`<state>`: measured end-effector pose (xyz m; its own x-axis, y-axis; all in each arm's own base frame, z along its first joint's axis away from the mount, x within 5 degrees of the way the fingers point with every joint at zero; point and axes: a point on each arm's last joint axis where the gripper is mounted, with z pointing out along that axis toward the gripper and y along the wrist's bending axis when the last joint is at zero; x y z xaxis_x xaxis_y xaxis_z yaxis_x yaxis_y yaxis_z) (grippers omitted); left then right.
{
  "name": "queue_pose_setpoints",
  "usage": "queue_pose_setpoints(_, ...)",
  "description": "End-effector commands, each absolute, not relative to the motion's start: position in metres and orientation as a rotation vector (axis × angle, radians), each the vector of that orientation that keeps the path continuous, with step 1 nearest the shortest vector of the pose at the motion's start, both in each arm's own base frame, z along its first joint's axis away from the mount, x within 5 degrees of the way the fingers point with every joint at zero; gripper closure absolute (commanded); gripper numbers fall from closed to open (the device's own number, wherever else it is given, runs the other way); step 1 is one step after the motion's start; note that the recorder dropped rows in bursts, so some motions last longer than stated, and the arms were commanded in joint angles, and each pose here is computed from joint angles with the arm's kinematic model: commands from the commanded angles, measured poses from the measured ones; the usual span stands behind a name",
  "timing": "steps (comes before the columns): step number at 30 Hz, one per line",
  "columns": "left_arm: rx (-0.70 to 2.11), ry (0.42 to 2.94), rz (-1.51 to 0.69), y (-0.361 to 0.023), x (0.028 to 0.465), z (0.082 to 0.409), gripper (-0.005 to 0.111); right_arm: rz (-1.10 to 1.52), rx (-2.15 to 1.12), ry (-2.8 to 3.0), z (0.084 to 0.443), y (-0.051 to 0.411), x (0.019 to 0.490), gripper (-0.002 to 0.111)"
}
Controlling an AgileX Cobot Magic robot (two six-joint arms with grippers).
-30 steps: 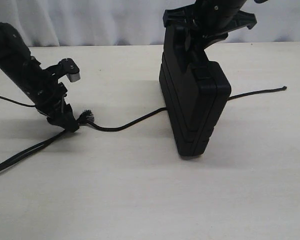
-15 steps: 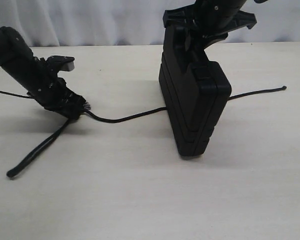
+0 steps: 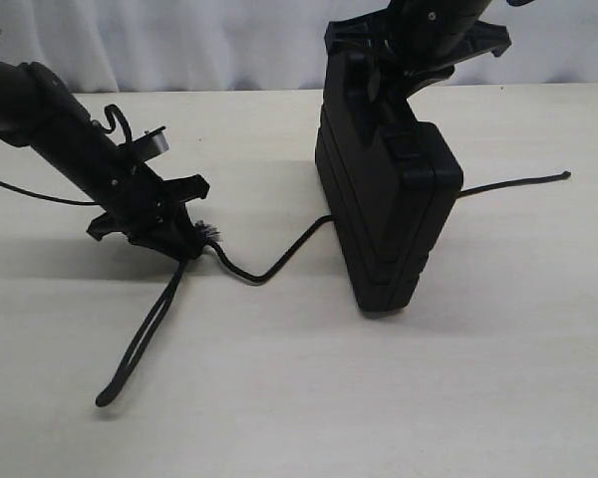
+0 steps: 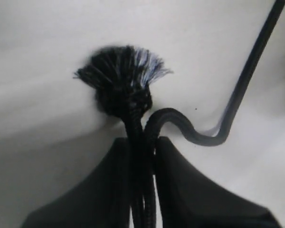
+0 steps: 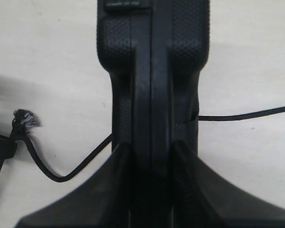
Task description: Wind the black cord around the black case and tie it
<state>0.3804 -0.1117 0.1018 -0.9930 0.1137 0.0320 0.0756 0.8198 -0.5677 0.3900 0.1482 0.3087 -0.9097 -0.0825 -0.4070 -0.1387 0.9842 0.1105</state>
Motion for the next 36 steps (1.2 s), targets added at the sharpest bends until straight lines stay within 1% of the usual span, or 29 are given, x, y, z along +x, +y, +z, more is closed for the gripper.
queue_pose_setpoints(1,-0.255,-2.960,0.906,-0.119,0.379,0.101,0.073,0.180,-0.207,2.728,0.312,0.148,0.386,0.104)
queue_pose_setpoints(3,-0.286,-2.964,0.874,-0.117,0.379,0.100,0.057,0.179,-0.213,2.727,0.312,0.148,0.386,0.104)
queue_pose_setpoints(5,-0.351,-2.971,0.811,-0.114,0.378,0.100,0.048,0.180,-0.213,2.723,0.312,0.148,0.387,0.104)
queue_pose_setpoints(7,-0.442,-2.982,0.749,-0.111,0.379,0.102,0.044,0.180,-0.213,2.723,0.312,0.148,0.387,0.104)
queue_pose_setpoints(10,-0.649,-2.985,0.675,-0.108,0.387,0.114,0.044,0.180,-0.213,2.723,0.312,0.148,0.387,0.104)
queue_pose_setpoints(15,-0.910,-3.050,0.501,-0.101,0.406,0.152,0.044,0.180,-0.213,2.723,0.312,0.148,0.387,0.104)
queue_pose_setpoints(17,-1.054,-3.047,0.470,-0.100,0.409,0.165,0.044,0.180,-0.213,2.723,0.312,0.148,0.387,0.104)
queue_pose_setpoints(19,-1.324,-2.964,0.475,-0.102,0.406,0.175,0.044,0.178,-0.219,2.725,0.312,0.148,0.386,0.104)
queue_pose_setpoints(21,-1.581,-2.802,0.470,-0.106,0.399,0.177,0.044,0.177,-0.224,2.724,0.312,0.148,0.386,0.104)
queue_pose_setpoints(23,-1.724,-2.671,0.427,-0.113,0.393,0.175,0.044,0.178,-0.224,2.722,0.312,0.148,0.387,0.104)
queue_pose_setpoints(26,-1.829,-2.545,0.339,-0.130,0.380,0.164,0.044,0.178,-0.224,2.720,0.312,0.148,0.387,0.104)
queue_pose_setpoints(28,-1.924,-2.401,0.256,-0.138,0.370,0.154,0.044,0.178,-0.224,2.720,0.312,0.148,0.387,0.104)
queue_pose_setpoints(31,-1.998,-2.220,0.086,-0.142,0.358,0.144,0.044,0.178,-0.224,2.720,0.312,0.148,0.387,0.104)
queue_pose_setpoints(32,-1.988,-2.193,0.047,-0.141,0.356,0.143,0.044,0.178,-0.224,2.720,0.312,0.148,0.387,0.104)
queue_pose_setpoints(34,-1.897,-2.214,0.009,-0.141,0.352,0.143,0.044,0.178,-0.224,2.720,0.312,0.148,0.387,0.104)
queue_pose_setpoints(36,-1.727,-2.355,0.019,-0.143,0.351,0.143,0.044,0.183,-0.223,2.721,0.312,0.148,0.387,0.104)
